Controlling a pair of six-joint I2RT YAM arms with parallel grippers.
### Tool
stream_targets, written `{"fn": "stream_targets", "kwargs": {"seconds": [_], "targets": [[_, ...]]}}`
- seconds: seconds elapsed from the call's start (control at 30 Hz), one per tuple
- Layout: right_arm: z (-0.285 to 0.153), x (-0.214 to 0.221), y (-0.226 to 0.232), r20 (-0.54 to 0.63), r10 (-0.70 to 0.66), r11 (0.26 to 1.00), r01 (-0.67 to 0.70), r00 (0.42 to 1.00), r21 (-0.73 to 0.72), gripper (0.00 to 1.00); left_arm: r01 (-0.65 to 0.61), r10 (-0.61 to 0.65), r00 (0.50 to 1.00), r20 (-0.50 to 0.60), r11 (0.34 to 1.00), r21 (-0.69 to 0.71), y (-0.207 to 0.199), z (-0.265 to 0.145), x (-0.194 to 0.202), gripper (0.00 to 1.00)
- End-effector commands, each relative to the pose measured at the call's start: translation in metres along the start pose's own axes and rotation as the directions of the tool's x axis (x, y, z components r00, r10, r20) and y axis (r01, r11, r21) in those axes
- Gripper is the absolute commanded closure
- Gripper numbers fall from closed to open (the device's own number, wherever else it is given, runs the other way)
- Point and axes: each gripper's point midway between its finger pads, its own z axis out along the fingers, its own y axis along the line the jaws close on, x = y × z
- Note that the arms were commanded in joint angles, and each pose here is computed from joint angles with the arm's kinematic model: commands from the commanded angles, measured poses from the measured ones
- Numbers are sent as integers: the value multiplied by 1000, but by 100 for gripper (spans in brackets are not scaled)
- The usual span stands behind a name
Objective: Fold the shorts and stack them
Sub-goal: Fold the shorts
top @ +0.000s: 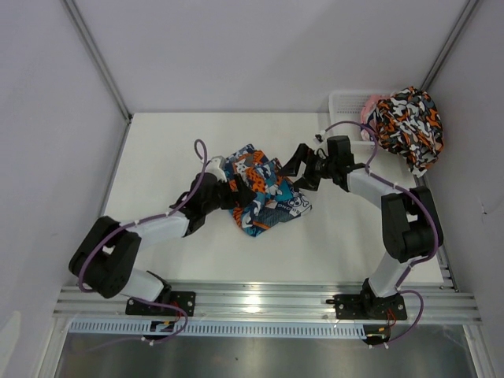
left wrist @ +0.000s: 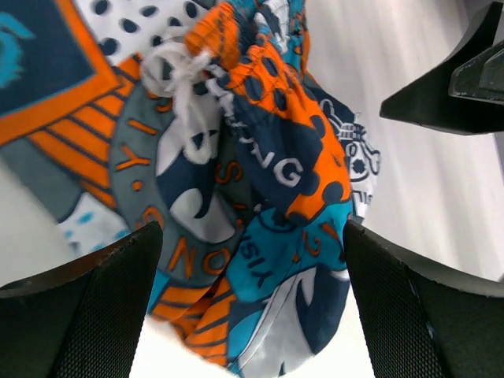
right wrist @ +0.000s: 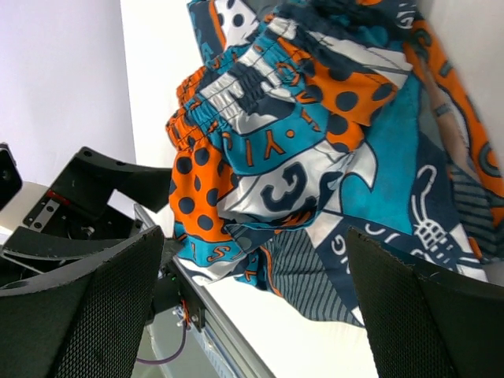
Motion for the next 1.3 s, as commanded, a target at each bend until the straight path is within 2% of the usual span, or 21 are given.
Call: {"fn": "stream_targets", "kwargs": {"seconds": [0.0,0.17,0.3,0.4,0.47,0.5,0.53,0.63,0.67,0.7,0.77,0.83,0.97,1.1,1.27], "targets": [[-5,-10,1,40,11,1000,-12,999,15,0,34,-40,998,45,991,131,-34,13,-27,4],[-10,-13,-6,64,26,999,-28,998,26,0,36,-46,998,51,983,181,-45,31,-33,7],[-13,-12,-12,67,39,999,-41,997,36,1,41,-54,996,66,982,182,-45,41,-37,7],[-14,-13,-13,75,39,999,-41,996,31,1,37,-47,997,57,986,161,-42,54,-37,12],[-15,-16,-13,90,31,999,-33,995,23,2,39,-46,998,48,990,136,-34,63,-32,24],[-15,-16,-13,93,33,999,-36,995,24,3,32,-40,998,56,990,135,-36,65,-34,35],[-17,-16,-15,100,36,999,-39,994,30,5,9,-16,998,62,994,105,-33,67,-31,57],[-24,-20,-20,132,45,998,-52,990,46,6,-76,70,993,90,995,66,-42,66,-34,76],[-27,-22,-21,146,48,997,-56,988,51,6,-135,131,982,135,991,16,-42,63,-44,83],[-29,-20,-26,146,61,996,-70,987,58,6,-177,175,977,122,984,8,-52,61,-36,84],[-33,-22,-31,147,78,995,-87,986,56,6,-255,259,950,174,966,-45,-62,53,-49,87],[-34,-21,-34,134,89,995,-95,987,41,4,-321,323,928,187,946,-45,-83,47,-43,89],[-34,-16,-29,87,136,990,-132,987,-50,0,-479,484,846,224,874,-81,-117,33,-34,88],[-30,-11,-15,18,160,973,-155,987,-173,0,-544,560,799,218,828,-135,-126,32,-22,88],[-21,-8,-12,-21,229,952,-229,973,-203,1,-594,613,763,202,790,-152,-133,33,-3,88]]}}
